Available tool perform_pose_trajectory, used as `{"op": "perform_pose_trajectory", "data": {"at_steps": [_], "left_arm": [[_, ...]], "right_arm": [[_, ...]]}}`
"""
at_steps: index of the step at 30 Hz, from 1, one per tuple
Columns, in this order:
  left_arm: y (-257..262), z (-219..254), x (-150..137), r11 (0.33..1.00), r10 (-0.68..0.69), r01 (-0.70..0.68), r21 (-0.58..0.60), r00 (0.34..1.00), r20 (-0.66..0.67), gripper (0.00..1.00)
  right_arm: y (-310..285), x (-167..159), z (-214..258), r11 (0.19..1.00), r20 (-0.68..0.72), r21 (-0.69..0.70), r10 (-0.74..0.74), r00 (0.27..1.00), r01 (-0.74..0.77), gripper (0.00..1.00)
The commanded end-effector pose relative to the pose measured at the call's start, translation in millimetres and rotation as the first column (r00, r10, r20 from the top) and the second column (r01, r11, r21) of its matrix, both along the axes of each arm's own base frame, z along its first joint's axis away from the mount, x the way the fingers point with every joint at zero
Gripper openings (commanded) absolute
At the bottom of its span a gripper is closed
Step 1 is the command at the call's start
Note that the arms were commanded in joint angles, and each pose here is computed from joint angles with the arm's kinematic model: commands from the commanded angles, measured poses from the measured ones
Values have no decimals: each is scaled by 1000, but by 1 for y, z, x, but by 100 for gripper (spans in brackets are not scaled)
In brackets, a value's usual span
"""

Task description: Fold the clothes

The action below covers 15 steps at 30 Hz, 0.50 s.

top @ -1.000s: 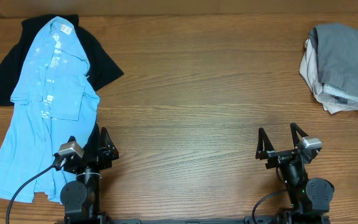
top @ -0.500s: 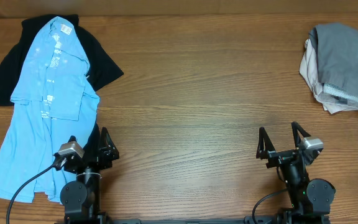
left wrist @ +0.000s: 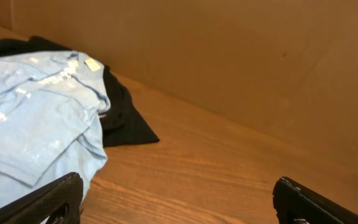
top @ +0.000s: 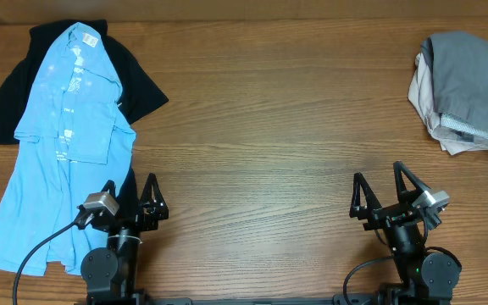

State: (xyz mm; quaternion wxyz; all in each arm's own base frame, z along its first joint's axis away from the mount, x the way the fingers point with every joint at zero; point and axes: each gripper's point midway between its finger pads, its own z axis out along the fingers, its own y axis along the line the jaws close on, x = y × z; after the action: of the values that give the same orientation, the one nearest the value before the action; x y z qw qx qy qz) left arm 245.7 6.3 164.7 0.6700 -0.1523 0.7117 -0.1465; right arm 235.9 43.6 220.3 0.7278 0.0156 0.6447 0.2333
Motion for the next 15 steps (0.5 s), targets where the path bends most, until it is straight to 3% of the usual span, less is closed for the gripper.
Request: {"op": "perform_pose_trajectory", "data": {"at_steps": [1, 9, 15], "left_arm": [[-3, 30, -6, 1000, -16, 16, 16, 999, 48, 100], [-3, 73, -9, 997, -20, 21, 74, 1000, -9, 100], [-5, 95, 11, 995, -46, 61, 79, 982, -185, 100]], "right_arm": [[4, -4, 11, 1000, 24, 14, 26, 999, -26, 100], [4, -4, 39, 1000, 22, 13, 26, 999, -26, 100], [10, 8, 63, 998, -88, -37, 55, 995, -58, 100]]}}
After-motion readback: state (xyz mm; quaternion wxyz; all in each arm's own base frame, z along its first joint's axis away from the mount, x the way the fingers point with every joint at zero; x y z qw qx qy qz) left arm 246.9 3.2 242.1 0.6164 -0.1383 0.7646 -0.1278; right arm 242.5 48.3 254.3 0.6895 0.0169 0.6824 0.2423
